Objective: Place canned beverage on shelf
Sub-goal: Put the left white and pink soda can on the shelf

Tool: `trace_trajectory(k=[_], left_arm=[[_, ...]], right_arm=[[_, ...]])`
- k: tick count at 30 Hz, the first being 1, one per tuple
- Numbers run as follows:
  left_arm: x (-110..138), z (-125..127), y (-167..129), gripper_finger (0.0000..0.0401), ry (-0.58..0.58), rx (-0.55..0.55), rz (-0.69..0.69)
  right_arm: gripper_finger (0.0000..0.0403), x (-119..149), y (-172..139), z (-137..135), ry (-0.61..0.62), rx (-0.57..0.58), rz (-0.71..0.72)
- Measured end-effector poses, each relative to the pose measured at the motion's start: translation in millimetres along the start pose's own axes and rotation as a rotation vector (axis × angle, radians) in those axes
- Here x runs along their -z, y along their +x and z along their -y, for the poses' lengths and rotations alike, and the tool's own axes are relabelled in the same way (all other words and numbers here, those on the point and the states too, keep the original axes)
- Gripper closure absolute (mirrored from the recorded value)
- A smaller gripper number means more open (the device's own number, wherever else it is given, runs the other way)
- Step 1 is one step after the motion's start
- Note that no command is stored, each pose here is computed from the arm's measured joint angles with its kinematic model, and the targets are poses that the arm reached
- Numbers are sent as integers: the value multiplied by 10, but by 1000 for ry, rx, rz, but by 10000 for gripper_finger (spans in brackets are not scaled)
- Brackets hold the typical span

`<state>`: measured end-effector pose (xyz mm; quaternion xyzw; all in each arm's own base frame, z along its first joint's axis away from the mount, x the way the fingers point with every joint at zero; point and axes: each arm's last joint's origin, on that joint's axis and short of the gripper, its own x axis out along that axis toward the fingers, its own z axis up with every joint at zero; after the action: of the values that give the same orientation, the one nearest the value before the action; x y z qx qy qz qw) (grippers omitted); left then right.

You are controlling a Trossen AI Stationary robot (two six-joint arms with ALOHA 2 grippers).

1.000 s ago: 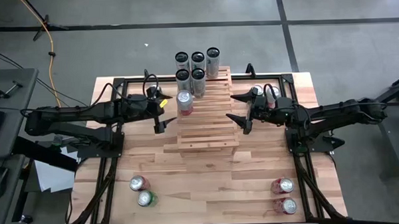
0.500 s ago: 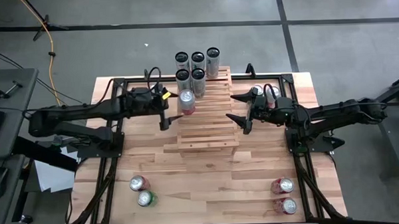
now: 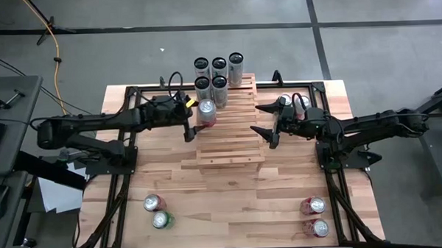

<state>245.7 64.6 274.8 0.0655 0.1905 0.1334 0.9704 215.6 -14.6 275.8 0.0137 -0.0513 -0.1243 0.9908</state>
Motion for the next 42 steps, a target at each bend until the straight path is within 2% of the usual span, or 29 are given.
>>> trace_trajectory(k=[12,15,20,26,30,34,37,42], left_arm=[[16,5,68,9,-203,-5,1],[8,8,61,40,-234,-25,7],[-12,40,36,133,-269,-64,15],[-82,184,14,135,-323,-108,72],[-125,320,-30,135,-331,-254,108],[-141,488,-94,135,-307,-419,124],[-144,611,-96,134,-277,-445,131],[-116,739,37,130,-242,-453,142]], right_arm=[[29,0,0,0,0,0,0],[29,0,0,0,0,0,0],[29,0,0,0,0,0,0],[29,-4,0,0,4,0,5],[29,-23,-1,3,35,10,24],[29,-23,-2,29,117,100,30],[29,-23,-4,44,156,152,37],[29,-6,17,28,182,160,35]])
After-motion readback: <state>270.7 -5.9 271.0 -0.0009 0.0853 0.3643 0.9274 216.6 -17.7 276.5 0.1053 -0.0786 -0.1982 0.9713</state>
